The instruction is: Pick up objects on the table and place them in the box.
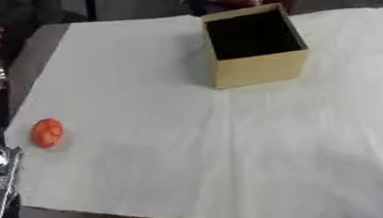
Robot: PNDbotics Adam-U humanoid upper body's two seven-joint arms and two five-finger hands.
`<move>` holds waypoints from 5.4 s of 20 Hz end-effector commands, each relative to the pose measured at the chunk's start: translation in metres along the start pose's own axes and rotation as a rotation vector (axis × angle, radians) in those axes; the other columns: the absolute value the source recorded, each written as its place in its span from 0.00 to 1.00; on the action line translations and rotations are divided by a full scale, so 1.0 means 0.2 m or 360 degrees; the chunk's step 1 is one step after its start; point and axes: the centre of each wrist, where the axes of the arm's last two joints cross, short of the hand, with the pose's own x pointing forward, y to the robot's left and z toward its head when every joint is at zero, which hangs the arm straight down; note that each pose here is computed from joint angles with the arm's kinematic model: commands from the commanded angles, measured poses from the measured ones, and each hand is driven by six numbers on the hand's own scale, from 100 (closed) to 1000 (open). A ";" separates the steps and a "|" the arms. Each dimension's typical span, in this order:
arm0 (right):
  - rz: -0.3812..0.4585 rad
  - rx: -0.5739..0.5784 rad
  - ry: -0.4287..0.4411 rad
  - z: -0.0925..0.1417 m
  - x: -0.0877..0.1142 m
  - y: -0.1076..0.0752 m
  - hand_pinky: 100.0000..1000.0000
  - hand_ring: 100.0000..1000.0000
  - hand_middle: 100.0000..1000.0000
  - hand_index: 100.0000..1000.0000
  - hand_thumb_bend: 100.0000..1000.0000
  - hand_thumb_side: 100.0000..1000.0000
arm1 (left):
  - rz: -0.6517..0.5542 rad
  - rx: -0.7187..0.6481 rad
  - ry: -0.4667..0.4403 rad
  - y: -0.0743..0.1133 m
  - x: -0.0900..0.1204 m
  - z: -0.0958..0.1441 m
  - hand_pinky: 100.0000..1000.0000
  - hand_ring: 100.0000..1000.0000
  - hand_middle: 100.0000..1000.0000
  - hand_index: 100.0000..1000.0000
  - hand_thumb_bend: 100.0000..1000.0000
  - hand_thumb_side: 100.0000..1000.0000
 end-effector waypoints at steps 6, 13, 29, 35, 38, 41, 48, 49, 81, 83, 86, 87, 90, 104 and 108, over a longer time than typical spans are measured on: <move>0.0042 0.0022 -0.0003 -0.01 0.01 -0.03 0.69 1.00 0.72 0.96 0.00 0.41 | -0.0904 -0.0601 0.0146 0.15 0.03 -0.08 0.77 0.60 0.57 0.79 0.00 0.51; 0.0046 0.0027 0.0004 0.00 0.01 -0.03 0.69 1.00 0.72 0.96 0.00 0.41 | -0.1321 -0.0920 0.0283 0.18 0.05 -0.09 0.75 0.62 0.62 0.80 0.23 0.36; 0.0045 0.0029 0.0010 0.01 0.01 -0.03 0.69 1.00 0.71 0.96 0.00 0.41 | -0.1529 -0.1129 0.0627 0.21 -0.11 -0.06 0.74 0.63 0.65 0.86 0.30 0.34; 0.0042 0.0030 0.0009 0.01 0.01 -0.02 0.69 1.00 0.71 0.96 0.00 0.41 | -0.1500 -0.1137 0.0655 0.19 -0.15 -0.06 0.74 0.62 0.64 0.85 0.26 0.36; 0.0041 0.0031 0.0009 0.01 0.00 -0.02 0.69 1.00 0.71 0.96 0.00 0.41 | -0.1461 -0.1139 0.0644 0.17 -0.15 -0.06 0.74 0.61 0.63 0.84 0.24 0.36; 0.0041 0.0030 0.0008 0.01 0.00 -0.02 0.69 1.00 0.71 0.96 0.00 0.41 | -0.1428 -0.1140 0.0628 0.16 -0.16 -0.06 0.74 0.60 0.60 0.80 0.22 0.36; 0.0040 0.0032 0.0008 0.01 0.00 -0.02 0.69 1.00 0.71 0.96 0.00 0.41 | -0.1370 -0.1097 0.0560 0.13 -0.17 -0.06 0.69 0.50 0.45 0.62 0.00 0.19; 0.0040 0.0033 0.0007 0.01 0.00 -0.02 0.69 1.00 0.71 0.96 0.00 0.41 | -0.1372 -0.1065 0.0539 0.13 -0.17 -0.07 0.68 0.48 0.42 0.57 0.00 0.18; -0.0014 0.0126 -0.0028 -0.02 0.00 0.01 0.69 1.00 0.71 0.96 0.00 0.41 | -0.1011 -0.1023 -0.0915 -0.48 0.74 -0.59 0.68 0.51 0.44 0.62 0.00 0.18; -0.0021 0.0133 -0.0033 -0.03 0.00 0.01 0.69 1.00 0.71 0.96 0.00 0.41 | -0.1033 -0.1070 -0.0940 -0.55 0.75 -0.59 0.68 0.52 0.45 0.62 0.00 0.18; -0.0029 0.0142 -0.0037 -0.03 0.00 0.02 0.69 1.00 0.71 0.96 0.00 0.41 | -0.1061 -0.1134 -0.0972 -0.64 0.75 -0.58 0.69 0.53 0.47 0.64 0.00 0.17; -0.0032 0.0145 -0.0040 -0.03 0.00 0.02 0.69 1.00 0.71 0.96 0.00 0.41 | -0.1069 -0.1156 -0.0974 -0.68 0.75 -0.58 0.69 0.53 0.47 0.64 0.00 0.17; -0.0041 0.0152 -0.0044 -0.04 0.00 0.02 0.69 1.00 0.71 0.96 0.00 0.41 | -0.1066 -0.1198 -0.0970 -0.76 0.73 -0.57 0.69 0.53 0.48 0.65 0.00 0.17; -0.0064 0.0168 -0.0049 -0.04 -0.01 0.03 0.69 1.00 0.71 0.96 0.00 0.41 | -0.1132 -0.1191 -0.0973 -1.01 0.68 -0.50 0.71 0.57 0.56 0.75 0.00 0.15; -0.0065 0.0168 -0.0049 -0.04 -0.01 0.03 0.69 1.00 0.71 0.96 0.00 0.41 | -0.1158 -0.1191 -0.0998 -1.03 0.68 -0.49 0.71 0.58 0.58 0.78 0.00 0.16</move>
